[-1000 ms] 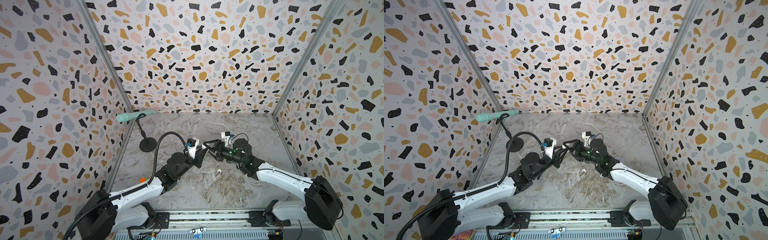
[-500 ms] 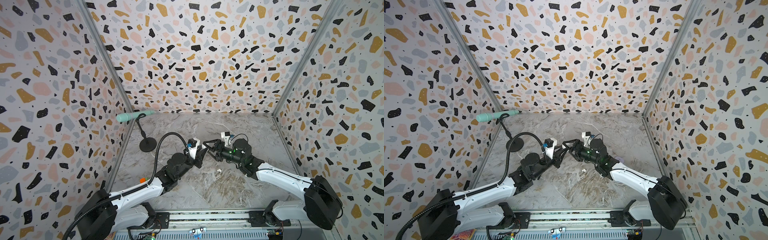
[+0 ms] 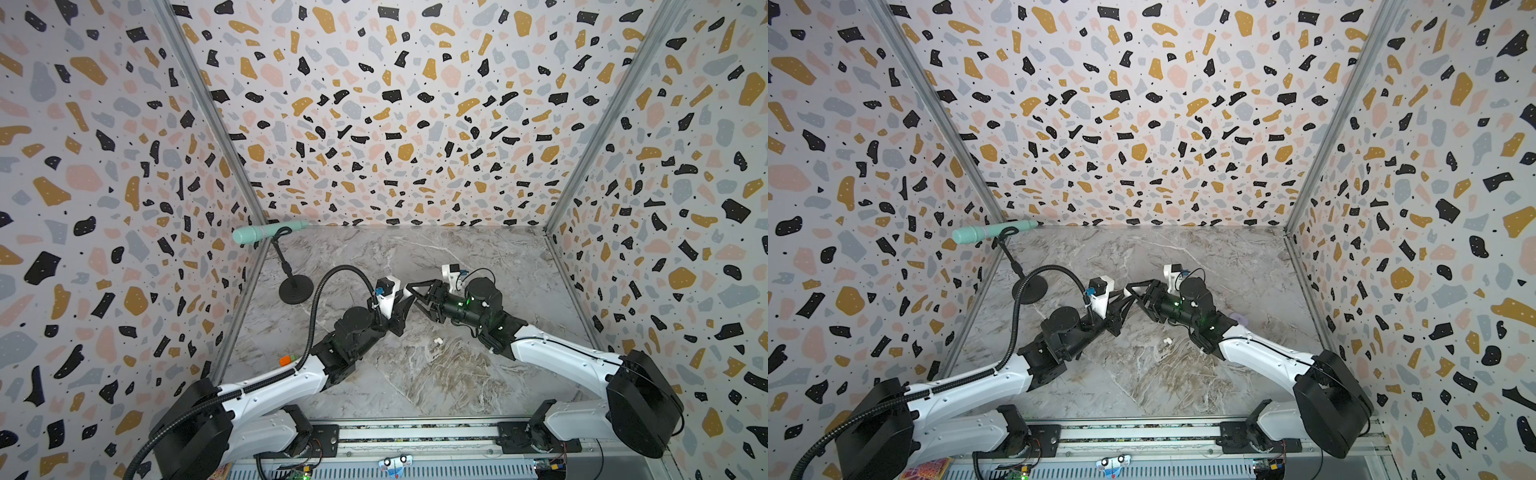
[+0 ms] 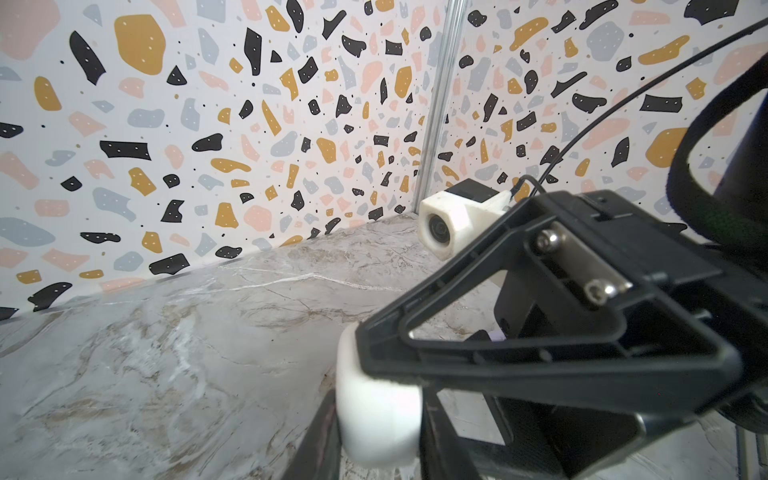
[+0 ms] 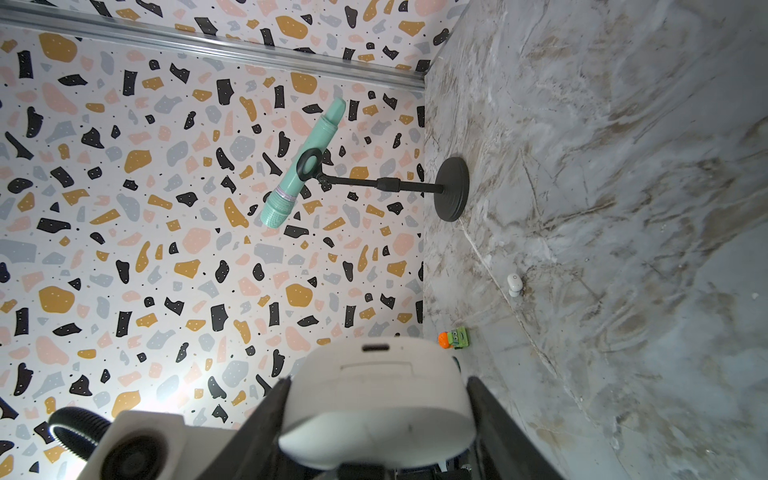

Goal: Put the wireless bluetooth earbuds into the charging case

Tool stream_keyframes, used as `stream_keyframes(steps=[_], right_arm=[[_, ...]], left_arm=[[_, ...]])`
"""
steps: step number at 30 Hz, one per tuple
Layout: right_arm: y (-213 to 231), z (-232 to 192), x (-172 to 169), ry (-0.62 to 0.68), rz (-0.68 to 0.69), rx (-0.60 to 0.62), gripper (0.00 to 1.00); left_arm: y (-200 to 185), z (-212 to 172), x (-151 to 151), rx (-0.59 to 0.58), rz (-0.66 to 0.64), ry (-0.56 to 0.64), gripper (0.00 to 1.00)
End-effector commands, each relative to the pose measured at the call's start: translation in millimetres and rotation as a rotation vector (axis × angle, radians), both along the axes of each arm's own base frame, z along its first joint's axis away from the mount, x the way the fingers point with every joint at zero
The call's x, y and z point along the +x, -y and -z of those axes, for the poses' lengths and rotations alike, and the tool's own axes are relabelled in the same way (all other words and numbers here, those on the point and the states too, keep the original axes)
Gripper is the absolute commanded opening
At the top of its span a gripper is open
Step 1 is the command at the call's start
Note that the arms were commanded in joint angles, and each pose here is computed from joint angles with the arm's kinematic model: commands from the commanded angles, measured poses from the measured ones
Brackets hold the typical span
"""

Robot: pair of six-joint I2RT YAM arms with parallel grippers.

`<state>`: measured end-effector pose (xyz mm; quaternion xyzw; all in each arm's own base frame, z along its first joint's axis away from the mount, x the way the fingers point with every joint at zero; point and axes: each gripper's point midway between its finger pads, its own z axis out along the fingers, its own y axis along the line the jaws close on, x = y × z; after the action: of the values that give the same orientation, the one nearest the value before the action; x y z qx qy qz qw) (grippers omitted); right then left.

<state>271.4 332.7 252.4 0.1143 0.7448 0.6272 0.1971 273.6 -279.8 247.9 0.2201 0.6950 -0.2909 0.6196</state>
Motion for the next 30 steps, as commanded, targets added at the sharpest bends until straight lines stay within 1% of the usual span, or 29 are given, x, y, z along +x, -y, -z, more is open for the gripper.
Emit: stream_keyframes(steps=[1, 3, 5, 6, 10, 12, 14, 19, 22, 26, 30], right_arm=[[-3.5, -28.3, -2.4, 0.071, -0.012, 0.067, 0.59], [-2.9, -26.6, -2.4, 0.068, -0.009, 0.064, 0.58], [-2.1, -25.5, -2.7, 0.066, -0.007, 0.063, 0.57], [-1.7, -24.9, -3.0, 0.067, -0.006, 0.061, 0.57], [1.5, -21.9, -2.5, 0.063, 0.003, 0.052, 0.56], [3.7, -18.1, -3.1, 0.056, 0.005, 0.039, 0.56], [7.1, -12.4, -4.1, 0.043, 0.005, 0.020, 0.56], [20.0, 9.3, -8.6, 0.002, -0.010, -0.070, 0.55], [30.4, 24.2, -11.5, -0.018, -0.041, -0.146, 0.55], [43.3, 35.4, -15.4, -0.014, -0.114, -0.244, 0.54], [51.1, 43.2, -22.3, -0.001, -0.222, -0.337, 0.54]], left_arm=[[5.4, -13.0, -4.2, -0.012, 0.024, 0.036, 0.00], [4.8, -13.4, -3.9, -0.011, 0.020, 0.036, 0.00], [4.5, -13.9, -4.3, -0.012, 0.020, 0.036, 0.07], [4.0, -13.6, -4.1, -0.011, 0.018, 0.034, 0.11], [1.0, -14.4, -2.7, -0.010, 0.001, 0.032, 0.34], [-2.7, -14.9, -2.2, -0.007, -0.017, 0.031, 0.49], [-8.8, -15.6, -1.8, -0.001, -0.040, 0.030, 0.57], [-22.6, -16.1, -6.2, 0.042, -0.073, 0.029, 0.72], [-26.7, -12.8, -11.3, 0.099, -0.063, 0.023, 0.82], [-20.1, 4.6, -22.1, 0.239, 0.032, 0.005, 1.00], [-8.3, 33.1, -34.5, 0.388, 0.173, -0.040, 1.00]])
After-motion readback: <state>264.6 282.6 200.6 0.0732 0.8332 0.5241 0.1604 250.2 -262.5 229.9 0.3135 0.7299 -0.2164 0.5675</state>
